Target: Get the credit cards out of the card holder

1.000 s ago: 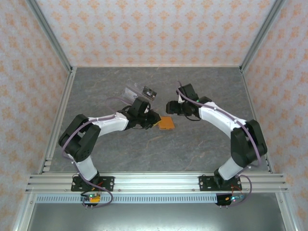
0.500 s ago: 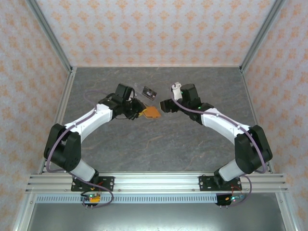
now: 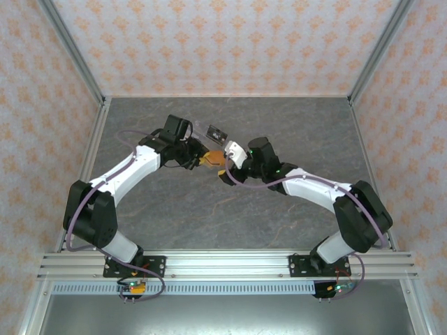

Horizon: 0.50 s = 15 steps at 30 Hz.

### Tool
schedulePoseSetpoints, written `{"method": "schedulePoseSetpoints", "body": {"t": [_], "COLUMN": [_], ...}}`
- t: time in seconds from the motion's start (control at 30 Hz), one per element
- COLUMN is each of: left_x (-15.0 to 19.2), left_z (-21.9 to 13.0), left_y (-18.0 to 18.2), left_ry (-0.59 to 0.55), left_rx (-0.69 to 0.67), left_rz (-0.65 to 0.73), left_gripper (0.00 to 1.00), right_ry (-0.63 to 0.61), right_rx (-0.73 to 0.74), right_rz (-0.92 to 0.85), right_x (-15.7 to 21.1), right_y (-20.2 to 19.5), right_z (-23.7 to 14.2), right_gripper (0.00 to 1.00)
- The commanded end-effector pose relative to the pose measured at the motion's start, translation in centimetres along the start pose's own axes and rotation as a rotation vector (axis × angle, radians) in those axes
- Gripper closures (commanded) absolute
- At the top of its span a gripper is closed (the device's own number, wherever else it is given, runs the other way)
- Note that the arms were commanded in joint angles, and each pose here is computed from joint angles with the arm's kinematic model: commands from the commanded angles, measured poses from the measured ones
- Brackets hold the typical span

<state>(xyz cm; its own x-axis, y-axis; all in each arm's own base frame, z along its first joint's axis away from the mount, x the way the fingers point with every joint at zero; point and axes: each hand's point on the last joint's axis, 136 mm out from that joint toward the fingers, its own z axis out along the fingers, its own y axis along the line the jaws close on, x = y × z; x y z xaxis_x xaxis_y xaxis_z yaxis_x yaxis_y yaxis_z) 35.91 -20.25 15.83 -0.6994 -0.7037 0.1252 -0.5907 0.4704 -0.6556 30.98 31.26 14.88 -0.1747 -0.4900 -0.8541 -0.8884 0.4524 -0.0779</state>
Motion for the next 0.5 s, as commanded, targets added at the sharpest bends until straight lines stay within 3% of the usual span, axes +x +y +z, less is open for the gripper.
{"method": "schedulePoseSetpoints", "body": {"t": [0.0, 0.47], "left_x": [-0.2, 0.2], "left_z": [-0.1, 0.1], "left_y": [-0.4, 0.0], "left_ry": [0.009, 0.030], "left_rx": [0.007, -0.007], "left_rz": [-0.045, -0.068], "left_gripper": [0.84, 0.84], "right_ry": [-0.044, -0.051], "right_rx": [-0.006, 0.133], "right_rz": [-0.136, -0.236], "right_x": [-0.9, -1.1], "right_y": [1.0, -0.7], "right_z": [0.9, 2.5], "right_gripper": [0.30, 0.44]}}
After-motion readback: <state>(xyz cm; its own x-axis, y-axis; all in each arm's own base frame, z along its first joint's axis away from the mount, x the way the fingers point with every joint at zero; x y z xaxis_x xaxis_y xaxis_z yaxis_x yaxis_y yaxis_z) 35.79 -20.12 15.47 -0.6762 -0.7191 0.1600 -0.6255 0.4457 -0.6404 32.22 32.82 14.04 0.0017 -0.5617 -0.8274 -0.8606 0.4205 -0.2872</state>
